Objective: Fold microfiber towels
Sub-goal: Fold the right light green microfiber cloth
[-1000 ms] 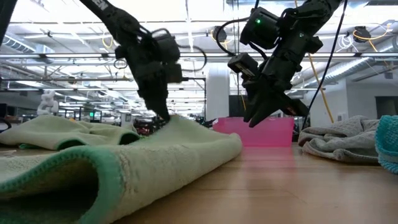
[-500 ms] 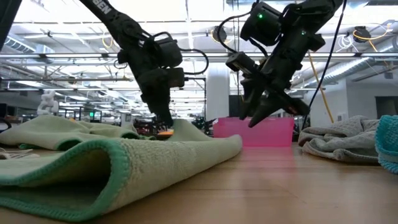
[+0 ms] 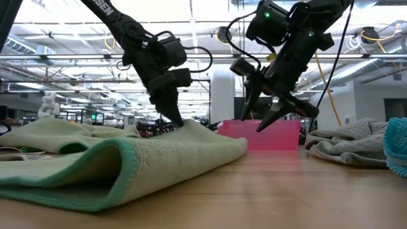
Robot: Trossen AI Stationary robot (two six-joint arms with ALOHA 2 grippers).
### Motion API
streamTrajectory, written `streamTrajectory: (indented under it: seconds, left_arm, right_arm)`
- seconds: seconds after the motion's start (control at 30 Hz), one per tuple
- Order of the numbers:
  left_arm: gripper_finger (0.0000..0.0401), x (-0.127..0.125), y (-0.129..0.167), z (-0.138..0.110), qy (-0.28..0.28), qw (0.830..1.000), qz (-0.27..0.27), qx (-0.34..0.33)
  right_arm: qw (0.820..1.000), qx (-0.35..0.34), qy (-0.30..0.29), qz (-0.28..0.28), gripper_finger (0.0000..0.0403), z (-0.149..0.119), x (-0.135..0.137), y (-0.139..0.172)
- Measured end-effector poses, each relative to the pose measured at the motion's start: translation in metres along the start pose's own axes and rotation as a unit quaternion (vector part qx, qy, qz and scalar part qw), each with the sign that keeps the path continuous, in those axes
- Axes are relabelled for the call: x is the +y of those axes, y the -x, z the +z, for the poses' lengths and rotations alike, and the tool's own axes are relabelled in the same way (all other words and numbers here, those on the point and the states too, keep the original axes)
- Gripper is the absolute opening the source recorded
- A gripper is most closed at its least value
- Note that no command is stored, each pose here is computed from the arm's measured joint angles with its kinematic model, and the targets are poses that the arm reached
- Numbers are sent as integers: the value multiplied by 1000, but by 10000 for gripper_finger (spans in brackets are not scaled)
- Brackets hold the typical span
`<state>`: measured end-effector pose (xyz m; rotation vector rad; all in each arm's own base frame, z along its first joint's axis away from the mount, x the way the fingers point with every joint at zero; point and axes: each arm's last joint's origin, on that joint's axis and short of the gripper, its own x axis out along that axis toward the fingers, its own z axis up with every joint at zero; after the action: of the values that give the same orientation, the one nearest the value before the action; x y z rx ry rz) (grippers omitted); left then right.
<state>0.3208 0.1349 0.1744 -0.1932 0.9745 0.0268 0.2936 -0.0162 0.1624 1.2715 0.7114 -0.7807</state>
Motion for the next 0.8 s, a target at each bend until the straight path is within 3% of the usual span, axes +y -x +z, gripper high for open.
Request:
streamTrajectory:
  seconds: [0.17, 0.5, 0.63, 0.8]
  left_arm:
    - [9, 2, -2, -1, -7, 1000, 28, 9]
    - [102, 5, -1, -4, -3, 998, 56, 25]
    - [131, 9, 5, -9, 16, 998, 12, 58]
    - [168, 13, 7, -7, 5, 999, -8, 43]
  right_arm:
    - [1000, 0, -15, -15, 182, -1, -3, -7]
    - [999, -38, -20, -12, 183, 3, -2, -10]
    - [999, -38, -20, -12, 183, 3, -2, -10]
    - [999, -38, -19, -14, 183, 2, -3, -10]
